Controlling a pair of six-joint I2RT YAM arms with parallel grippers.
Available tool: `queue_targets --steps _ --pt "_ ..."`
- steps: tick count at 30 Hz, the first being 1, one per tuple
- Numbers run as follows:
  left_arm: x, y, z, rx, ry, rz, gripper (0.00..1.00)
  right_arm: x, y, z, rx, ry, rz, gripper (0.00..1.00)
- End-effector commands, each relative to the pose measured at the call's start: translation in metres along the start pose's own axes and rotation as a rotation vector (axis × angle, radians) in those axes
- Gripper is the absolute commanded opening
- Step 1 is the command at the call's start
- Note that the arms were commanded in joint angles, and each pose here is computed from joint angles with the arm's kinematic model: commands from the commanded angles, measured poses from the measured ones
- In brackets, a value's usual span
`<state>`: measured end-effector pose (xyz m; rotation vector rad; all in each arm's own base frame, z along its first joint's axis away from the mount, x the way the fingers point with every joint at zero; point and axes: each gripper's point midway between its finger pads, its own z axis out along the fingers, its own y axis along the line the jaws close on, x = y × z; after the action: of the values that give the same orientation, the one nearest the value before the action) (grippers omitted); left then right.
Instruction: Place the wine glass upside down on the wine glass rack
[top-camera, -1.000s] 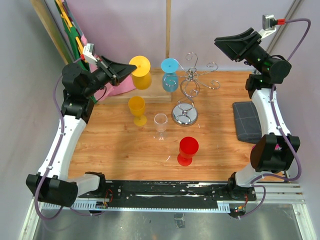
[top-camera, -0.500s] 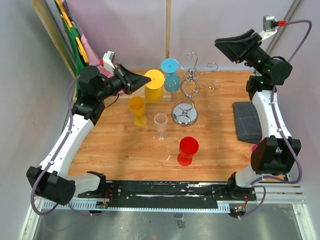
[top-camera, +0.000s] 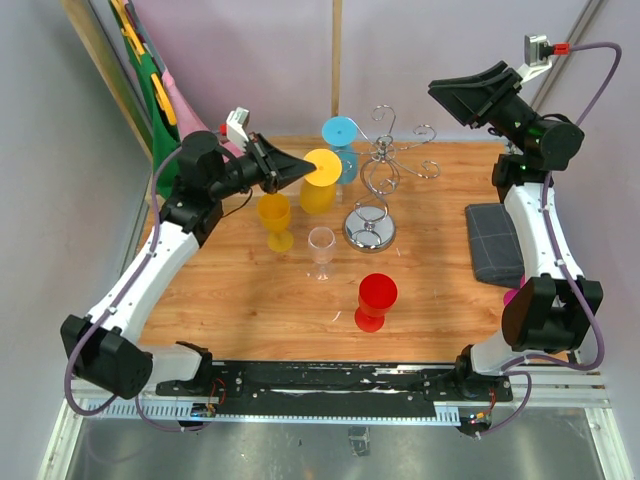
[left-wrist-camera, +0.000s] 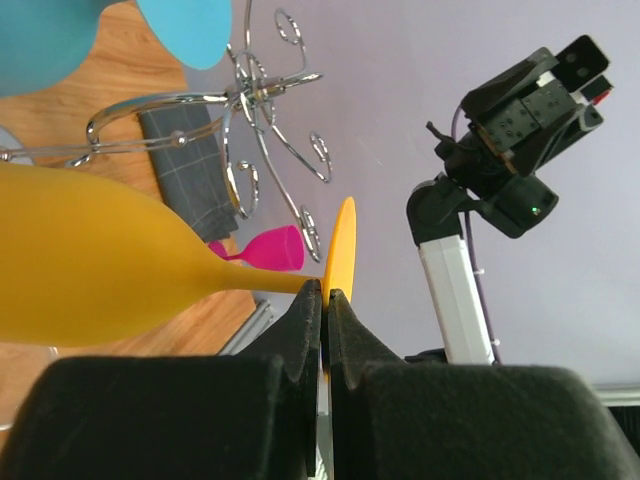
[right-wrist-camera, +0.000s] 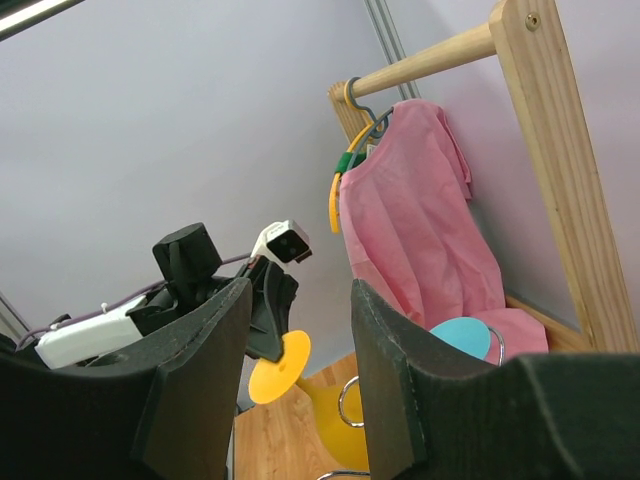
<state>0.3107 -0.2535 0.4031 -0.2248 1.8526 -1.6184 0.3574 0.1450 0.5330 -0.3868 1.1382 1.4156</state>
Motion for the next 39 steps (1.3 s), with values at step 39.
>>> queue_targets --steps 39 --pt "0.008 0.006 0.075 -0.039 0.033 0.072 0.00 -0.002 0.013 -0.005 0.000 -0.001 -0.073 0.46"
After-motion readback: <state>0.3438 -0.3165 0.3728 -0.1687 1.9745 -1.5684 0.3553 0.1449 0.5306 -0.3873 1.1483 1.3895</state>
